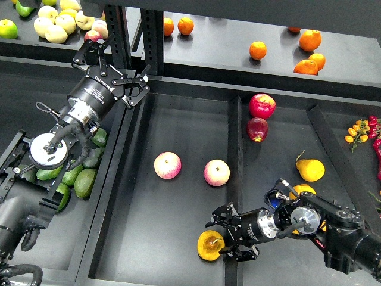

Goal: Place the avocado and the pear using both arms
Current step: 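Position the open right gripper around the yellow pear, then close the right gripper on the yellow pear, then lift the pear with the right gripper and carry it to the pear bin, then lower the pear among the yellow pears and open the right gripper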

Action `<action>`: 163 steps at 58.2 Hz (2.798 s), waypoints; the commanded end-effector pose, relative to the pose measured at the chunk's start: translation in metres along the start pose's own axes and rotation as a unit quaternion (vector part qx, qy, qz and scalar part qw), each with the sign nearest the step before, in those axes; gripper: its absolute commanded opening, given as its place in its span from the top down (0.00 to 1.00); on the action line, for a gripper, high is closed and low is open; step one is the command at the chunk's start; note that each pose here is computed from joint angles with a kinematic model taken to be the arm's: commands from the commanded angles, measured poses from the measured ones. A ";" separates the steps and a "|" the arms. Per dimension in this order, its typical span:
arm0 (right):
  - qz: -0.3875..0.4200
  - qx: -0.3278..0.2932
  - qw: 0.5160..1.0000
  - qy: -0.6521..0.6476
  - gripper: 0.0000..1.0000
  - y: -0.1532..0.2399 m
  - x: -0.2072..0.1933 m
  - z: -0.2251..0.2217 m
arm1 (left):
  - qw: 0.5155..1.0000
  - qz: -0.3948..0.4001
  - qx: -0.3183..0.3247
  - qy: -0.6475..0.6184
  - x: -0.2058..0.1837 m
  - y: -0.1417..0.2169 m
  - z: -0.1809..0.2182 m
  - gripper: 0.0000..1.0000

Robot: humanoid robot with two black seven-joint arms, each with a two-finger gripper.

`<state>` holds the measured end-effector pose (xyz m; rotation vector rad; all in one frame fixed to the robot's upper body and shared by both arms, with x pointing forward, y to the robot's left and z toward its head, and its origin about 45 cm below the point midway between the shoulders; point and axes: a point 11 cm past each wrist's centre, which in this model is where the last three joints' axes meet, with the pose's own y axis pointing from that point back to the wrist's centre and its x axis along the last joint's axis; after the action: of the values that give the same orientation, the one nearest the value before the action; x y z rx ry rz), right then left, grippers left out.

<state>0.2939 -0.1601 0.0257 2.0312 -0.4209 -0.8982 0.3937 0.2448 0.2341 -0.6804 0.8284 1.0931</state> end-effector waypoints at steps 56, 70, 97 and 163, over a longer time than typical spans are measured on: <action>-0.032 -0.017 0.998 0.049 0.86 0.003 -0.022 0.017 | 1.000 0.002 0.004 0.001 0.003 0.003 -0.004 0.01; -0.026 -0.006 0.999 0.024 0.97 0.008 -0.013 0.017 | 1.000 0.004 0.004 0.001 0.005 0.005 -0.005 0.01; -0.002 0.054 0.998 -0.013 0.97 0.050 0.014 -0.015 | 1.000 0.004 0.010 0.001 0.005 0.005 -0.009 0.01; 0.069 -0.009 0.985 -0.158 0.87 0.120 0.077 0.094 | 1.000 0.006 0.017 0.001 0.006 0.005 -0.012 0.01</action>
<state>0.2877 -0.3281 0.0584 1.8316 -0.7228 -1.1250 0.3875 0.2397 0.2223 -0.6494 0.8509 1.0872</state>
